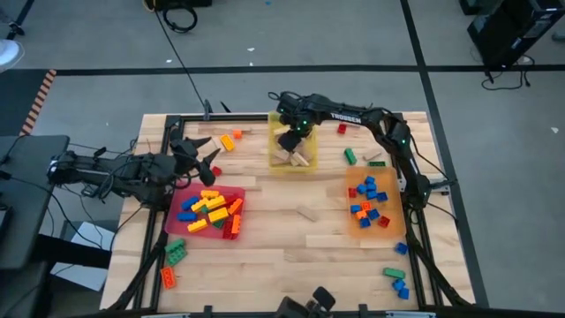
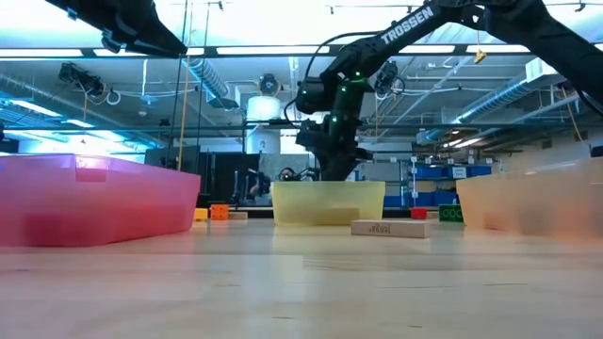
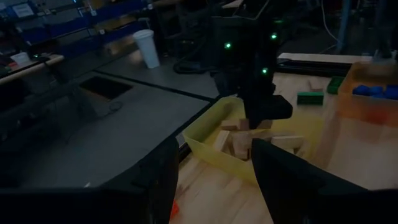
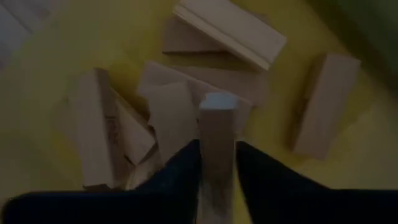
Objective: Sort blocks by size
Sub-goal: Put the wooden block into the yellow bin, then put the 1 stud red game piece into the orange bin
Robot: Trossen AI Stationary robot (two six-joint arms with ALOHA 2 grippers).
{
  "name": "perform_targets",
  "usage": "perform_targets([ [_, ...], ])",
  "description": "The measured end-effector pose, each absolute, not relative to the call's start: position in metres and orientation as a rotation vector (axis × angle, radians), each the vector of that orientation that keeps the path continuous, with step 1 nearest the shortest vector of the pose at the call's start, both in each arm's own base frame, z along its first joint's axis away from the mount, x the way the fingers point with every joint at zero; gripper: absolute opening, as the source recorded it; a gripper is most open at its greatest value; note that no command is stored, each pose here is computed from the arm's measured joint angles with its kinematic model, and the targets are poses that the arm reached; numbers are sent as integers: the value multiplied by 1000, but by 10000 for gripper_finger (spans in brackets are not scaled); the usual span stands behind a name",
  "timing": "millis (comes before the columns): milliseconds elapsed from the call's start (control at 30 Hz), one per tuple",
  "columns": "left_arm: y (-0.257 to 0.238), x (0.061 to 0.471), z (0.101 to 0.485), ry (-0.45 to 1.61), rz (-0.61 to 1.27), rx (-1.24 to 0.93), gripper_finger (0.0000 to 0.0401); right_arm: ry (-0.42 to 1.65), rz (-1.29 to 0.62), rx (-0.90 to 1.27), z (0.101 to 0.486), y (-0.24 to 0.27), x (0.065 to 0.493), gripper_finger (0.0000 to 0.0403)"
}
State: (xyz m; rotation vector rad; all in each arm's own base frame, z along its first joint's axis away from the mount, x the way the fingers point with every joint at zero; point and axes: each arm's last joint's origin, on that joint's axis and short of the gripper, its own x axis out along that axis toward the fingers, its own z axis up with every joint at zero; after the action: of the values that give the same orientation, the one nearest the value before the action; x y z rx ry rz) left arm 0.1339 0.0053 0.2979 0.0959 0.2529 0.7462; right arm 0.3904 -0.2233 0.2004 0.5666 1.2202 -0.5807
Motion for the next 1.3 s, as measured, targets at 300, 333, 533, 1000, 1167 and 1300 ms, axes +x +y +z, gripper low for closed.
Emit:
perform_targets([
  [300,6,134,298,253,755,94,209,1220,-574,540,202,-226,389,279],
  [333,6,134,298,253,755,94,209,1223,-574,538,203,-226,388,286],
  [533,6,135,299,240,731,82,209,1186,-594,556,226,-224,380,295],
  [1000,3,142,309,116,635,-45,209,1102,-731,386,291,-101,367,269],
  [1167,2,143,309,119,575,-74,209,1015,-720,492,278,-42,343,272],
  [1300,1,144,304,145,566,-119,209,976,-743,588,264,-4,314,273],
])
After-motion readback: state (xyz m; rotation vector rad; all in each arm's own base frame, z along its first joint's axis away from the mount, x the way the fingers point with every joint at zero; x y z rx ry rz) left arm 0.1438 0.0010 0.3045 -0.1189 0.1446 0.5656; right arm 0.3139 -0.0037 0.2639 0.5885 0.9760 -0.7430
